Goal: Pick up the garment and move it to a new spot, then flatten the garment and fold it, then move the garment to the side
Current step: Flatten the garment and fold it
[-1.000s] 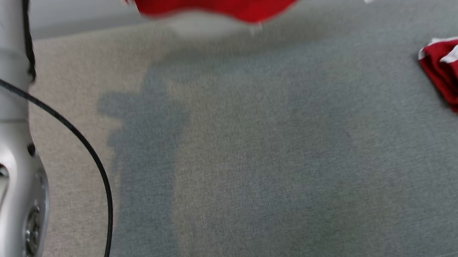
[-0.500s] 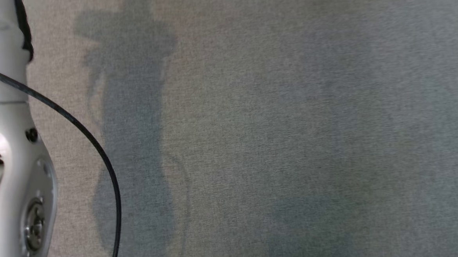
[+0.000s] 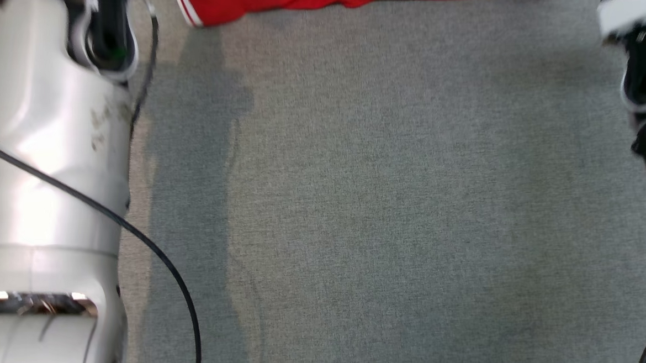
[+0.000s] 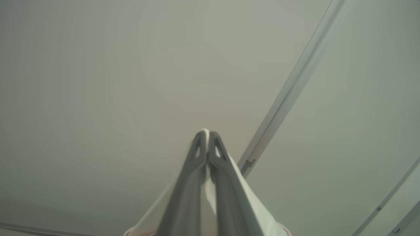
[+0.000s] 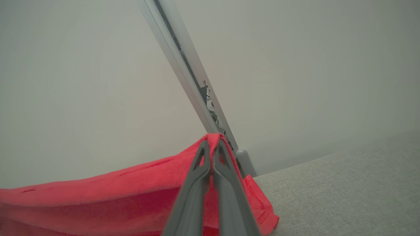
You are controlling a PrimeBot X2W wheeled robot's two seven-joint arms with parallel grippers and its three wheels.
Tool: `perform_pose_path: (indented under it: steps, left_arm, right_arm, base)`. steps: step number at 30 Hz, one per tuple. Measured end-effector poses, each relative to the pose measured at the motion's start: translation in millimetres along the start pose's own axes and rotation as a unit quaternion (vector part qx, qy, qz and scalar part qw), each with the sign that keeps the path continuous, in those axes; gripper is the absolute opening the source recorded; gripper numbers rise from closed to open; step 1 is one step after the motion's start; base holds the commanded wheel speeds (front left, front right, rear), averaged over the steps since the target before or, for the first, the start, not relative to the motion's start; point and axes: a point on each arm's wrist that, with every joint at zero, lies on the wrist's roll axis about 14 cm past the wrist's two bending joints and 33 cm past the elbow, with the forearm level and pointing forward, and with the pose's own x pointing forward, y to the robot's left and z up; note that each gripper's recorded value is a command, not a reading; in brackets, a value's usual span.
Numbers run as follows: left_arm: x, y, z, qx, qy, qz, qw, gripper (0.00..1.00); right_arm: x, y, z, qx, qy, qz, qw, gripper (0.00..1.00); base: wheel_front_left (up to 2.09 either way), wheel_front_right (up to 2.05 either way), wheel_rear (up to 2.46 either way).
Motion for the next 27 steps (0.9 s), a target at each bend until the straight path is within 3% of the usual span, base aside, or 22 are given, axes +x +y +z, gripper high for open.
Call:
perform_pose_path:
  steps: [4,7,9,13,22,27]
  left_arm:
    - [-33.4,16.1,-19.6,0.024,0.039,0.024,0.999,0.00]
    - [-61.6,17.0,-34.7,0.080,0.078,0.011,0.994,0.00]
    - [-77.2,17.9,-31.8,0.138,0.090,-0.009,0.986,0.00]
    - [-126.2,25.5,-58.1,0.181,0.149,-0.018,0.972,0.00]
    - [-214.0,38.9,-88.5,0.233,0.235,-0.034,0.943,0.00]
    - [-254.0,39.5,-104.5,0.273,0.280,-0.063,0.918,0.00]
  right_arm:
    - [-27.7,-1.4,-15.5,0.000,0.031,-0.002,1.000,0.00]
    - [-54.0,-6.5,-30.4,-0.011,0.066,-0.008,0.998,0.00]
    - [-72.6,-13.9,-38.1,-0.014,0.087,-0.020,0.996,0.00]
    - [-108.0,-24.4,-50.8,-0.026,0.129,-0.038,0.991,0.00]
    - [-167.9,-32.3,-64.6,-0.048,0.193,-0.049,0.979,0.00]
    - [-189.7,-33.2,-69.8,-0.055,0.216,-0.052,0.974,0.00]
  base:
    - [0.00,0.00,0.00]
    - [0.00,0.00,0.00]
    - [0.00,0.00,0.00]
    - [0.00,0.00,0.00]
    - [0.00,0.00,0.00]
    - [0.00,0.00,0.00]
